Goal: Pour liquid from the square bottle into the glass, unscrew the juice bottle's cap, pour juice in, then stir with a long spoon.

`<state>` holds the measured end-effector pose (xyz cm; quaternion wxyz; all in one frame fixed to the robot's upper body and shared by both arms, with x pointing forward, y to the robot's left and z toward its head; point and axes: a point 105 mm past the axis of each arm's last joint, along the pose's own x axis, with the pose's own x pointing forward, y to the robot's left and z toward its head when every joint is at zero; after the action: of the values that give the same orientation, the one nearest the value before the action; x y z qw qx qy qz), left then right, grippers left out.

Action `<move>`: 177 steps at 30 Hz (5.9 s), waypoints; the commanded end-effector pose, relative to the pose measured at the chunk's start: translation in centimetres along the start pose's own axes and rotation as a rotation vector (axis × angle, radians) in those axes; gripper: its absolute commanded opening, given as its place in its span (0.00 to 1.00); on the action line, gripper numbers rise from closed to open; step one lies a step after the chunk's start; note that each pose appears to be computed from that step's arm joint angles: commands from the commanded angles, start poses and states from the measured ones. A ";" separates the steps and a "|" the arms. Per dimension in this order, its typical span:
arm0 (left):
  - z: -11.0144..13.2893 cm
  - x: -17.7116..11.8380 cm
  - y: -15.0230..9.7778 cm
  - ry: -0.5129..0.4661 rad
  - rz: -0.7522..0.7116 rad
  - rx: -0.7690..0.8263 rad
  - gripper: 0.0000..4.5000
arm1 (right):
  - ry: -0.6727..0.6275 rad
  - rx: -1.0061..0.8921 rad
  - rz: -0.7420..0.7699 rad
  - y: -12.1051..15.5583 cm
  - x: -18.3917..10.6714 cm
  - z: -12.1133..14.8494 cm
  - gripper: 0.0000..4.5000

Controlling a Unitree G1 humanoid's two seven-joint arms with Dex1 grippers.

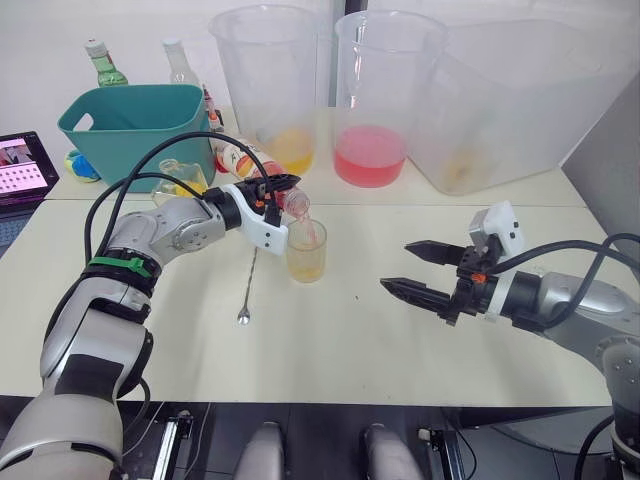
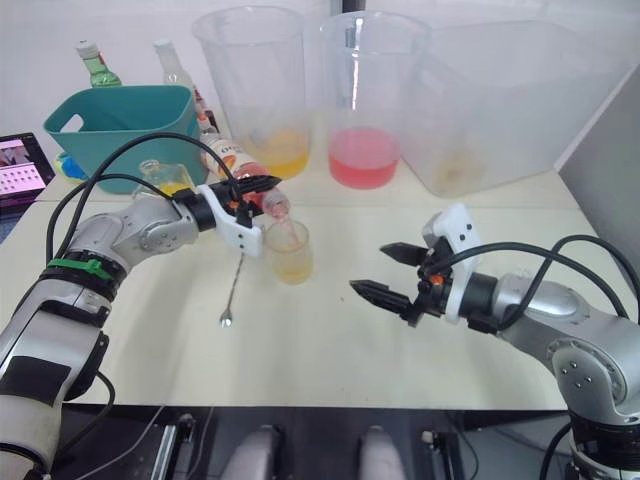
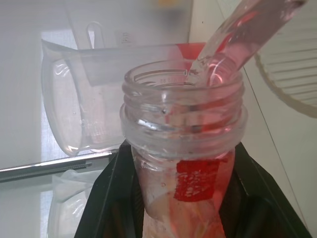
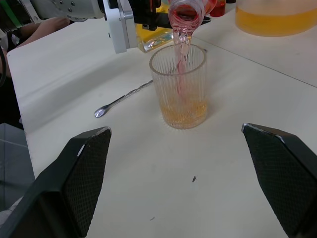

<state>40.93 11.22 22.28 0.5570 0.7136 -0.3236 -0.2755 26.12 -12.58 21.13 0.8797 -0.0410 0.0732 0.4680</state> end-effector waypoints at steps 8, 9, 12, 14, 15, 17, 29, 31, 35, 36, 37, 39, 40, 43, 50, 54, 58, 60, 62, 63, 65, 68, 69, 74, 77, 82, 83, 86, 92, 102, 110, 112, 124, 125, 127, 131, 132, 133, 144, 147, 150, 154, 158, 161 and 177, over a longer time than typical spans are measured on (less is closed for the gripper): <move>-0.9 0.0 2.9 0.023 0.095 -0.009 0.34 | -0.041 -0.046 0.004 0.5 0.0 1.1 0.99; -0.9 0.0 2.9 0.024 0.099 -0.045 0.34 | -0.041 -0.047 0.004 0.4 0.0 1.1 0.99; -0.7 0.0 2.3 0.018 0.081 -0.142 0.34 | -0.039 -0.049 0.002 0.4 -0.1 1.1 0.99; -0.5 0.1 2.1 0.011 0.080 -0.253 0.34 | -0.036 -0.051 0.001 0.4 -0.1 1.1 0.99; -0.4 0.1 2.0 0.004 0.078 -0.287 0.34 | -0.034 -0.052 0.001 0.4 -0.1 1.1 0.99; -0.1 0.1 1.9 -0.010 0.069 -0.329 0.34 | -0.032 -0.054 0.000 0.3 -0.1 1.1 0.99; 0.2 -0.3 3.8 -0.029 0.144 -0.554 0.34 | -0.016 -0.059 0.021 0.2 -0.3 1.1 0.99; -0.2 -0.6 4.8 -0.015 0.187 -0.620 0.34 | -0.016 -0.062 0.034 0.2 -0.2 1.3 0.99; -1.3 -1.6 6.7 0.013 0.270 -0.785 0.34 | -0.011 -0.071 0.067 0.0 0.1 1.7 0.99; -1.5 -1.9 7.0 0.021 0.282 -0.819 0.34 | -0.011 -0.073 0.076 0.0 0.2 1.9 0.99; -1.9 -2.4 7.2 0.038 0.292 -0.873 0.34 | -0.012 -0.074 0.088 -0.1 0.2 2.1 0.99; -2.6 -3.4 7.2 0.064 0.289 -0.967 0.34 | -0.009 -0.076 0.108 -0.3 0.2 2.5 0.99; -2.7 -3.9 7.3 0.069 0.286 -1.013 0.34 | -0.007 -0.077 0.119 -0.4 0.2 2.5 0.99; -2.6 -5.8 7.5 0.070 0.278 -1.137 0.34 | -0.003 -0.074 0.164 -0.6 0.0 2.9 0.99; -1.7 -11.8 7.0 0.109 0.215 -1.288 0.34 | 0.018 -0.076 0.278 -1.4 0.5 3.4 0.99; -1.7 -14.7 5.8 0.200 0.202 -1.445 0.34 | 0.033 -0.101 0.328 -2.0 1.6 3.5 0.99; -2.4 -17.6 4.6 0.320 0.246 -1.477 0.34 | 0.036 -0.117 0.363 -2.3 2.7 3.7 0.99; -3.6 -20.4 5.0 0.388 0.350 -1.481 0.34 | 0.031 -0.121 0.402 -2.0 3.1 4.0 0.99; -4.4 -22.3 5.0 0.444 0.410 -1.471 0.34 | 0.027 -0.124 0.415 -1.9 3.3 4.2 0.99; -4.8 -23.0 4.9 0.465 0.431 -1.466 0.34 | 0.027 -0.125 0.416 -1.9 3.3 4.3 0.99; -6.0 -24.3 4.7 0.518 0.487 -1.455 0.34 | 0.023 -0.126 0.414 -1.9 3.3 4.4 0.99; -8.3 -25.9 4.8 0.566 0.609 -1.440 0.34 | 0.022 -0.123 0.402 -1.7 3.1 4.3 0.99; -8.9 -26.1 5.0 0.574 0.642 -1.432 0.34 | 0.022 -0.121 0.394 -1.7 3.0 4.2 0.99; -12.7 -26.7 4.8 0.621 0.806 -1.456 0.34 | 0.014 -0.108 0.347 -1.4 2.3 3.9 0.99; -14.2 -25.0 4.8 0.578 0.812 -1.463 0.34 | 0.020 -0.102 0.289 -1.6 1.8 3.6 0.99; -16.3 -22.7 3.9 0.578 0.822 -1.492 0.34 | 0.011 -0.099 0.232 -1.5 1.0 3.4 0.99; -16.5 -22.2 3.5 0.584 0.809 -1.496 0.34 | 0.010 -0.099 0.223 -1.5 0.8 3.4 0.99; -16.8 -21.2 2.9 0.591 0.777 -1.490 0.34 | 0.007 -0.094 0.208 -1.5 0.6 3.4 0.99; -16.9 -19.1 1.3 0.601 0.762 -1.523 0.34 | 0.010 -0.093 0.157 -1.6 0.0 3.1 0.99; -16.5 -18.8 0.1 0.608 0.724 -1.521 0.43 | 0.020 -0.093 0.141 -1.7 -0.5 3.0 1.00; -16.9 -20.0 3.1 0.467 0.887 -1.545 0.98 | 0.021 -0.102 0.146 -1.9 -0.1 3.1 1.00; -16.9 -20.6 5.0 0.372 0.958 -1.540 0.98 | 0.014 -0.102 0.153 -1.9 0.1 3.3 1.00; -13.5 -22.2 16.6 -0.209 1.023 -1.425 0.98 | 0.003 -0.106 0.194 -2.0 1.0 3.4 1.00; -12.7 -22.1 17.4 -0.271 0.987 -1.427 0.98 | 0.003 -0.108 0.199 -2.0 1.0 3.4 1.00; -10.6 -21.3 18.4 -0.358 0.862 -1.445 0.98 | -0.002 -0.108 0.207 -2.0 1.1 3.5 1.00; -6.2 -19.7 17.4 -0.416 0.583 -1.518 0.98 | -0.016 -0.107 0.219 -2.1 1.3 3.7 1.00; -5.2 -19.5 17.0 -0.415 0.529 -1.531 0.98 | -0.016 -0.101 0.222 -2.1 1.3 3.7 1.00; -4.3 -19.4 16.6 -0.413 0.477 -1.551 0.98 | -0.015 -0.096 0.224 -2.2 1.3 3.7 1.00; -0.9 -21.8 4.9 -0.001 0.157 -1.716 0.98 | 0.010 -0.073 0.063 -4.3 0.7 2.0 1.00; -0.9 -22.9 2.1 0.085 0.163 -1.689 0.98 | 0.040 -0.112 0.001 -4.9 -0.3 0.3 1.00; -0.4 -23.8 -1.2 0.166 0.137 -1.690 0.98 | 0.048 -0.088 -0.029 -5.1 -1.4 -1.1 1.00; 0.0 -25.4 -4.9 0.252 0.162 -1.686 0.98 | 0.014 -0.037 -0.078 -5.4 -3.0 -2.7 1.00; -0.5 -28.0 -8.3 0.391 0.213 -1.668 0.98 | 0.003 -0.011 -0.168 -6.1 -4.9 -5.1 1.00; -1.2 -29.8 -9.5 0.472 0.277 -1.667 0.98 | 0.030 -0.037 -0.216 -6.4 -6.3 -6.6 1.00; -0.3 -30.7 -11.6 0.522 0.279 -1.724 0.98 | 0.039 -0.167 -0.315 -8.5 -10.8 -6.6 1.00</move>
<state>23.15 37.48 11.18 0.9815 0.0408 0.0641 -0.1760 26.53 -27.19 14.74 0.9397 -0.1085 0.0705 0.3165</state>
